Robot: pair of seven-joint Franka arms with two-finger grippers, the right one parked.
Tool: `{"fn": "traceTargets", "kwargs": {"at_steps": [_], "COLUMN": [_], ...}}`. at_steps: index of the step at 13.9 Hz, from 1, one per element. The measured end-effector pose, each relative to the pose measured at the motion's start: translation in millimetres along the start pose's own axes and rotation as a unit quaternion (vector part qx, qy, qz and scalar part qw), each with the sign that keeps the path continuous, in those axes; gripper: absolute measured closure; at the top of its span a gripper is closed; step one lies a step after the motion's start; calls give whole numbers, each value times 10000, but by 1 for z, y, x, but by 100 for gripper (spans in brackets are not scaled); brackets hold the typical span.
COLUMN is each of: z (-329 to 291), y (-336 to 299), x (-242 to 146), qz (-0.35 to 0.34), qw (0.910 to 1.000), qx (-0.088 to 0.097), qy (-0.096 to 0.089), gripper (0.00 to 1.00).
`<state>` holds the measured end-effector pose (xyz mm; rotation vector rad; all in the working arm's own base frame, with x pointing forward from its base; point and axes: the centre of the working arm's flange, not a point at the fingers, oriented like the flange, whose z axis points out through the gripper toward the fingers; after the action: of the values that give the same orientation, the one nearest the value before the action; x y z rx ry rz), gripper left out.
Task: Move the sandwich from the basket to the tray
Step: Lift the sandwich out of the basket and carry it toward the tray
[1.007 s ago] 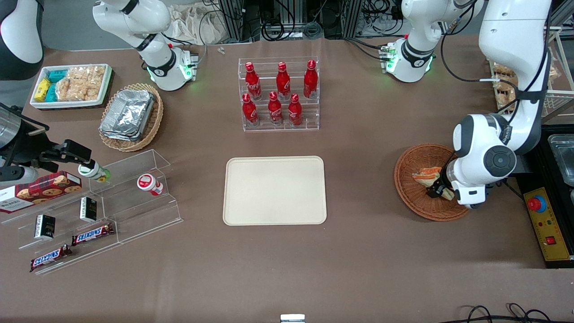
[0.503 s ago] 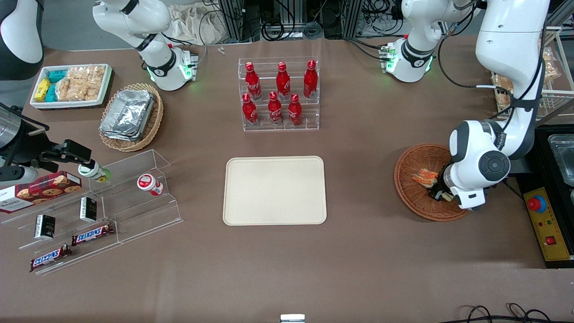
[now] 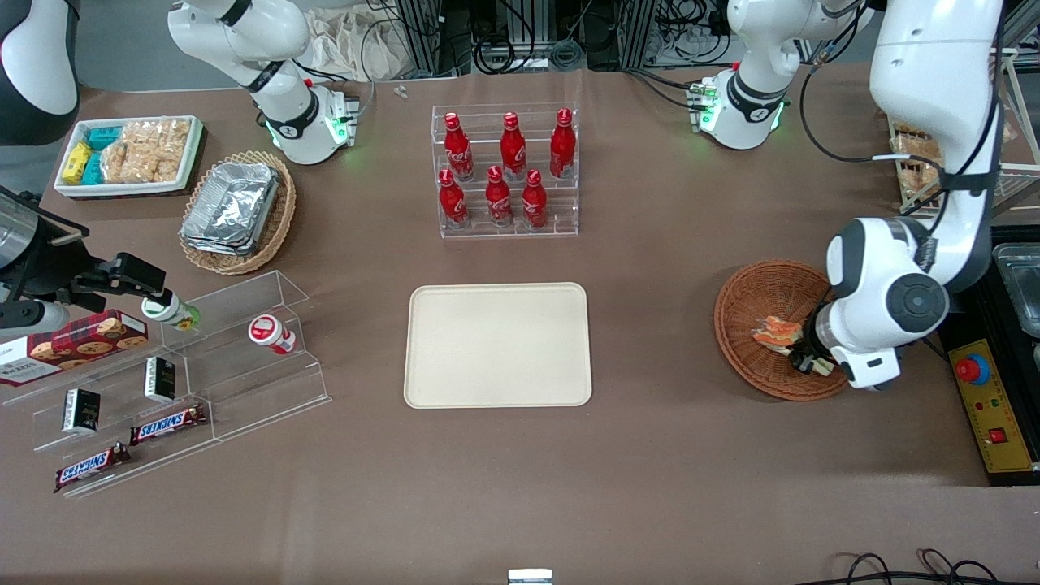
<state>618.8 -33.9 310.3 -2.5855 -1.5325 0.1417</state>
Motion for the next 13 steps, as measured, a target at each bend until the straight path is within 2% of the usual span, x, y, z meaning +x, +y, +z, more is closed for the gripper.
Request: {"fn": "traceTargets", "kwargs": {"at_steps": [1,3,6,8,9,10,13], "z": [-34,-106,-183,-219,-230,-235,-223], "y": [3,9,17,29,36,42,77], "x": [-1,-13,-58,-105,-134,-163,-241], "qz": [26,256,742,1177,1474,1812,2577], "qw": [10000,9996,9972,9926,9880,9815,9591], "qx": [84,128,24,-280,-424,-553,-1118], "qy": [-32,-66,-94,-130,-205,-276,-352], "gripper": [78,84,84,84,84,84,84]}}
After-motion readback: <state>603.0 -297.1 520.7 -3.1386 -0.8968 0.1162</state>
